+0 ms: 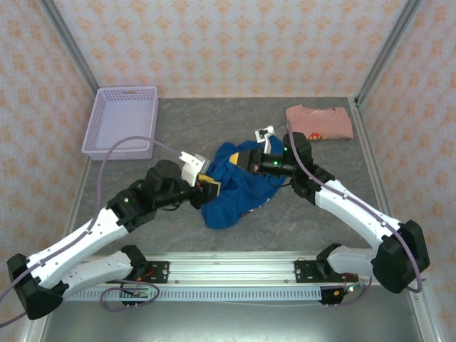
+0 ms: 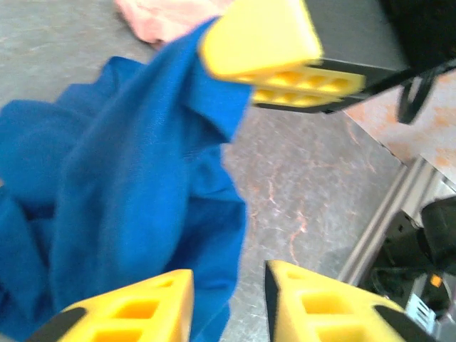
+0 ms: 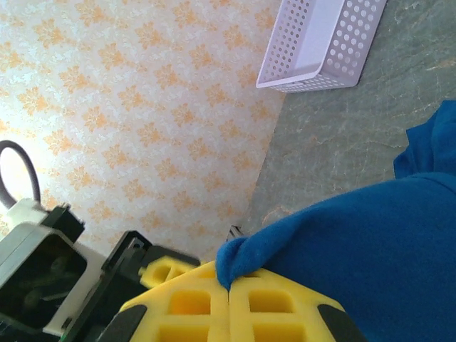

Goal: Fold the inside-out t-shirt
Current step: Adjust the T-shirt at the center of the table.

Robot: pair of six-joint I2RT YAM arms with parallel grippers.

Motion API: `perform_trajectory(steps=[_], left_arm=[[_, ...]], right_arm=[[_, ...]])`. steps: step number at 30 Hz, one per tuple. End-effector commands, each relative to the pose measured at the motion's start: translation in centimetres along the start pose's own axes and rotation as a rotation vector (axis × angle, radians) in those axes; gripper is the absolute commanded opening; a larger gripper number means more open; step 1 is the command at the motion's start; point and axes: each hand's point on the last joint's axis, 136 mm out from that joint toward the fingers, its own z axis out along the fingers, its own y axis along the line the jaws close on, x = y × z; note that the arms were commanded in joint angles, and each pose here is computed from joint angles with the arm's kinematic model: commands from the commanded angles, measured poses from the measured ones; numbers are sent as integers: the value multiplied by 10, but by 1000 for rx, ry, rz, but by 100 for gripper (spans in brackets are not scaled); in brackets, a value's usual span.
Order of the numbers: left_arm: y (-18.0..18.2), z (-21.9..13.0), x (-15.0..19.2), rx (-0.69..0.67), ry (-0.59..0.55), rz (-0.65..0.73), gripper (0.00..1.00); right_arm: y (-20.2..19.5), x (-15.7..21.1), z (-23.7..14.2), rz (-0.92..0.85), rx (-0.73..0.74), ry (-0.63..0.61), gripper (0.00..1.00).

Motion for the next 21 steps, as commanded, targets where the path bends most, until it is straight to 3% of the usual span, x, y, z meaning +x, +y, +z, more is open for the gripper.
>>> perform_trajectory(steps=[1,3,6,9,14,21], left_arm=[[-24,15,-8,125,-12,46,28],[-19,24,-10,96,-8,43,28],[18,37,-8,-111,23,36,29],[38,40,-11,-208,13,26,34],[44,48,-13,-219,16,27,40],[40,69,-21,-177,30,36,38]], right_arm=[[16,-15,-3,-18,-30,-38,0],[16,-15,-3,-13,-31,-40,0],[17,-14,-4,-13,-31,-38,0],[17,-13,-6,-15,-25,-39,0],[18,-13,-7,-19,-29,-41,0],[18,-12,-7,-10,-45,-42,0]])
